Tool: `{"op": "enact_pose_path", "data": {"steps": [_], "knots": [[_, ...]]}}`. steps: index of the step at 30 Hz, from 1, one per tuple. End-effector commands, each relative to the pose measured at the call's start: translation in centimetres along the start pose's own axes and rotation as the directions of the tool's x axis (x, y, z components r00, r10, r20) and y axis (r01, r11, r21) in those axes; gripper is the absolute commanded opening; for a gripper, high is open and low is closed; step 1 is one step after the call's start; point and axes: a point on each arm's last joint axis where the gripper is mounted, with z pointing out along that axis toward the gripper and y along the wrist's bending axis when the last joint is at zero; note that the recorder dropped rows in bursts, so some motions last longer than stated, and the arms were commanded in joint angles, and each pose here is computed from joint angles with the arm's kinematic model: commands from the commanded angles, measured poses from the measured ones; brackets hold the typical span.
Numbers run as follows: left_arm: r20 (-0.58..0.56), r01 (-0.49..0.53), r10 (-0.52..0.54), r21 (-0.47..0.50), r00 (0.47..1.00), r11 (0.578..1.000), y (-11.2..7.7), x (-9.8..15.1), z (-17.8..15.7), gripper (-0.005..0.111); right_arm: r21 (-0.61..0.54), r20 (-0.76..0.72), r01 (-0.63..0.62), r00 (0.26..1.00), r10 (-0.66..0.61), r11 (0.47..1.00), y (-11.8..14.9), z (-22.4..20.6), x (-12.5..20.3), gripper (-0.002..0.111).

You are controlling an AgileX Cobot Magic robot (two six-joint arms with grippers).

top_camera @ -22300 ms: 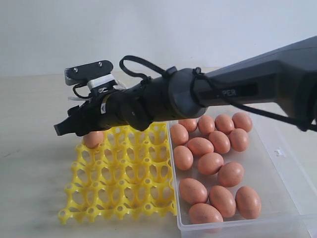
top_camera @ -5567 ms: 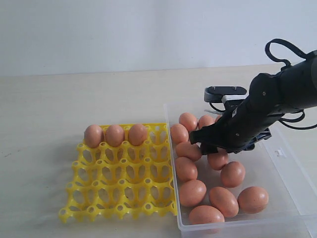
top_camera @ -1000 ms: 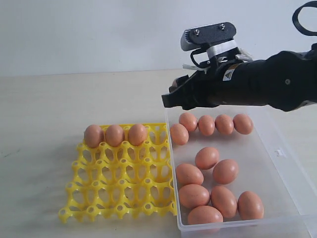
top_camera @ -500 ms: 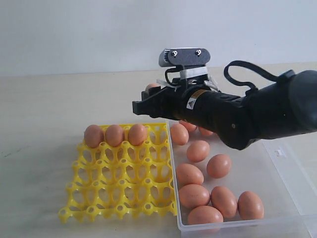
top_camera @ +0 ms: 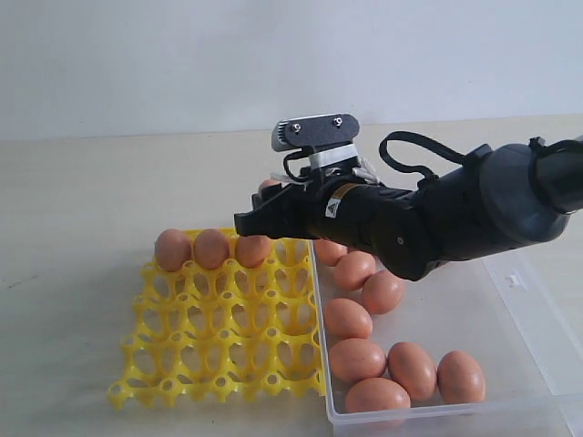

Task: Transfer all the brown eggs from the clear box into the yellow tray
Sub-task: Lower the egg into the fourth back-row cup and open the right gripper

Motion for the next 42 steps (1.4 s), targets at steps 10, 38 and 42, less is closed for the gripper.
{"op": "enact_pose_path", "data": {"steps": [10, 38, 42], "knots": [[0.013, 0.003, -0.003, 0.004, 1.0, 1.0, 0.0, -0.2, 0.0, 0.0, 0.015, -0.132, 0.005, 0.991, -0.003, 1.0, -0.2, 0.3, 1.5, 0.0], [0.013, 0.001, -0.002, 0.004, 1.0, 1.0, 0.0, -0.2, 0.0, 0.0, 0.012, -0.107, 0.004, 0.994, -0.003, 1.0, -0.1, 0.1, 0.9, 0.061], [0.013, 0.001, -0.002, 0.004, 1.0, 1.0, 0.0, -0.2, 0.0, 0.0, 0.001, -0.075, 0.001, 0.997, -0.001, 1.0, 0.2, -1.2, -0.7, 0.061]]}}
